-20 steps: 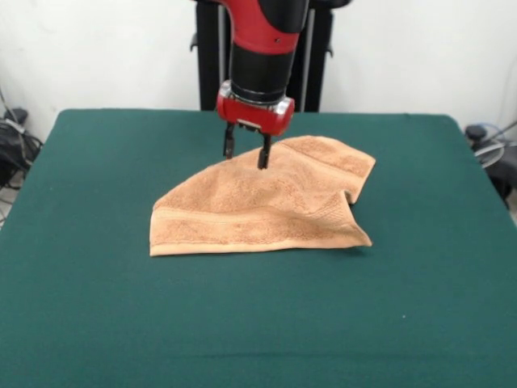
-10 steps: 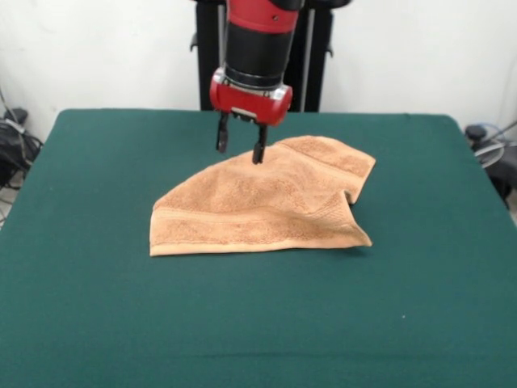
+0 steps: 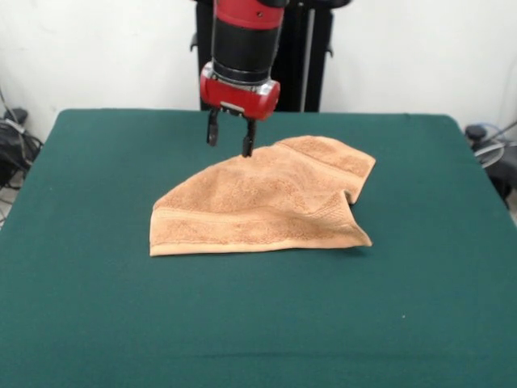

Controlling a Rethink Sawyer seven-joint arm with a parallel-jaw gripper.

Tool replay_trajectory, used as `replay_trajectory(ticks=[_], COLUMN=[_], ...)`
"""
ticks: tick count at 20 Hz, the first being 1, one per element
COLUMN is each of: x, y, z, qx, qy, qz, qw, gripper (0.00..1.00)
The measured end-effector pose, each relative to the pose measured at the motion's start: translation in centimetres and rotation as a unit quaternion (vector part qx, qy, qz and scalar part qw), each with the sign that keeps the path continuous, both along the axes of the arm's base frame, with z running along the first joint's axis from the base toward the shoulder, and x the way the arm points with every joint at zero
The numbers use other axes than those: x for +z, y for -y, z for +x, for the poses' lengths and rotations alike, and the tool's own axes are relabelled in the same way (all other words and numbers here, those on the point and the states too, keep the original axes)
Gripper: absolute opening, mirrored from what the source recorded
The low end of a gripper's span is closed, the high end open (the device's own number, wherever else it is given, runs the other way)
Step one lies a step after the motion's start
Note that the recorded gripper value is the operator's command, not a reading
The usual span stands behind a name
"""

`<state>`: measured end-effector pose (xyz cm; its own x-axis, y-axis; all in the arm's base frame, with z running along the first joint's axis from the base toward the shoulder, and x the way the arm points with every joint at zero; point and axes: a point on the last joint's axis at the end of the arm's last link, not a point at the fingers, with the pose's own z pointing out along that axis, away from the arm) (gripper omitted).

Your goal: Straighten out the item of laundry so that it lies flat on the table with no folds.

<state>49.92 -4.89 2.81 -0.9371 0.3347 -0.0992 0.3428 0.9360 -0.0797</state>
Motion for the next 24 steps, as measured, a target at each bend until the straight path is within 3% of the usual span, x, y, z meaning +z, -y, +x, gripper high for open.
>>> replay_trajectory(ticks=[9, 24], x=[-2.0, -3.0], y=[-0.2, -0.5], z=[-1.9, -2.8], qx=[0.014, 0.019], qy=[-0.026, -0.038], qz=[0.006, 0.010], qw=[0.9996, 0.9991], gripper=[1.00, 1.00])
